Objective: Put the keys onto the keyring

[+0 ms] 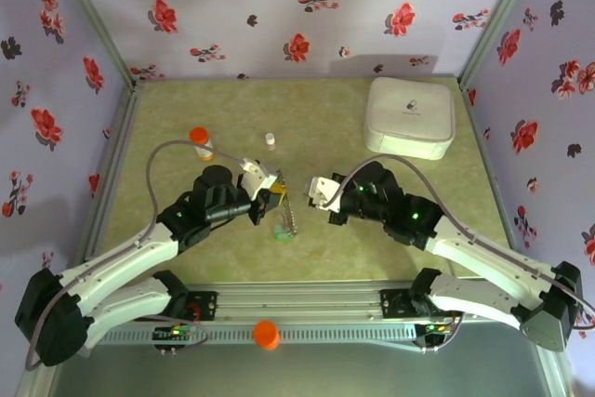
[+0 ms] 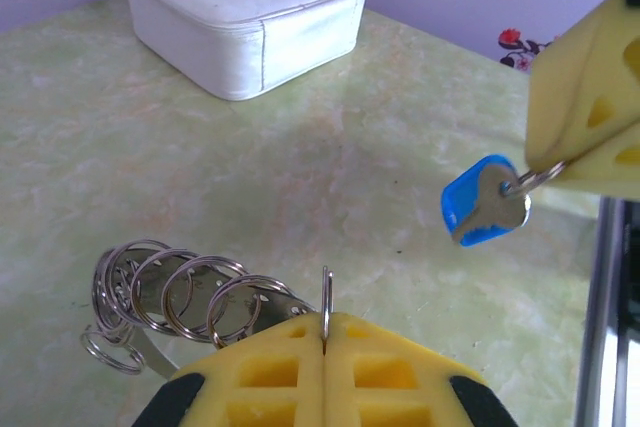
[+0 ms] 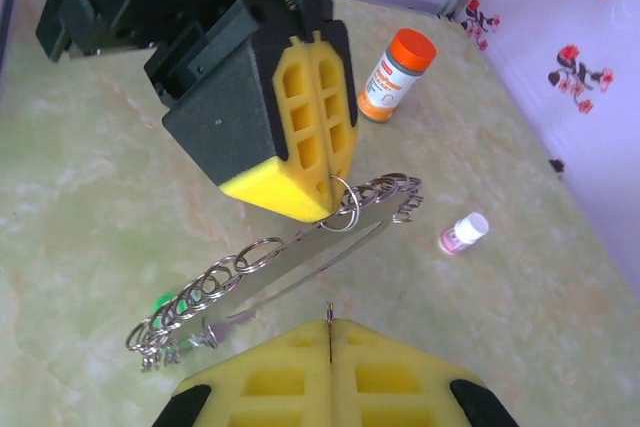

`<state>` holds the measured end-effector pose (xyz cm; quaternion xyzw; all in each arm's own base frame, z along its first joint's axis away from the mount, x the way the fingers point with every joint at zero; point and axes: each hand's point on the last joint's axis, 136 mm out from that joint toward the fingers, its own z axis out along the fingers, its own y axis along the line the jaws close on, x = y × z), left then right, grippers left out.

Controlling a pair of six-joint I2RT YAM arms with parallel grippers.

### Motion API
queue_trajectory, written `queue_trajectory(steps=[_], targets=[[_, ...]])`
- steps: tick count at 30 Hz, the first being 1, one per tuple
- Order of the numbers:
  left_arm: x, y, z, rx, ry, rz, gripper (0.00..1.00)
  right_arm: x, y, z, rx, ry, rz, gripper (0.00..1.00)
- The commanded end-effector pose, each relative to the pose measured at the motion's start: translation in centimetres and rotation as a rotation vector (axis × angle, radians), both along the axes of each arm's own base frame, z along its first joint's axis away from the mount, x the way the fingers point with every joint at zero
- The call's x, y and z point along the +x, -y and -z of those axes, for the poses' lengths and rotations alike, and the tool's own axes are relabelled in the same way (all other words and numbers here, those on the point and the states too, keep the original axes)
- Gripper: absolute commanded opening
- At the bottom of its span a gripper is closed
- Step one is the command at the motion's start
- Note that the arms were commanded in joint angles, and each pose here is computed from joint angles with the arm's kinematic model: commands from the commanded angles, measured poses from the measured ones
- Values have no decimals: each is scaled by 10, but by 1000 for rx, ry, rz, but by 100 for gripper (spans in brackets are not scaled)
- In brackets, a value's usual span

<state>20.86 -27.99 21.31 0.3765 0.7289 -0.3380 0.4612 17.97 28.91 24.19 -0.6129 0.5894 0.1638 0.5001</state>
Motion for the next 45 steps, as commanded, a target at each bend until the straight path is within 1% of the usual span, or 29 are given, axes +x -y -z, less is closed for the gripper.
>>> queue_trajectory(steps=[1, 3, 7, 10, 15, 19, 24, 30, 39, 45], targets=[[-3, 10, -27, -79, -12, 31, 0, 3, -8, -8, -29, 147, -31, 0], [-5, 10, -28, -76, 8, 43, 0, 5, -11, -8, -18, 127, -21, 0], [-5, 9, -27, -68, 56, 41, 0, 6, -16, -13, 69, 59, 15, 0], [-7, 10, -27, -70, 91, 55, 0, 9, -18, -6, 106, -8, 57, 0], [-9, 12, -27, -62, 160, 81, 0, 13, -17, -7, 218, -99, 137, 0], [-8, 13, -24, -53, 182, 82, 0, 13, -13, -1, 246, -146, 169, 0], [-7, 14, -24, -52, 192, 82, 0, 14, -7, 2, 290, -165, 204, 0], [-8, 17, -22, -65, 196, 87, 0, 11, -7, -2, 376, -222, 178, 0], [-11, 20, -19, -66, 183, 95, 0, 10, -18, -8, 442, -250, 142, 0], [-11, 21, -20, -63, 184, 99, 0, 9, -20, -4, 428, -259, 135, 0]])
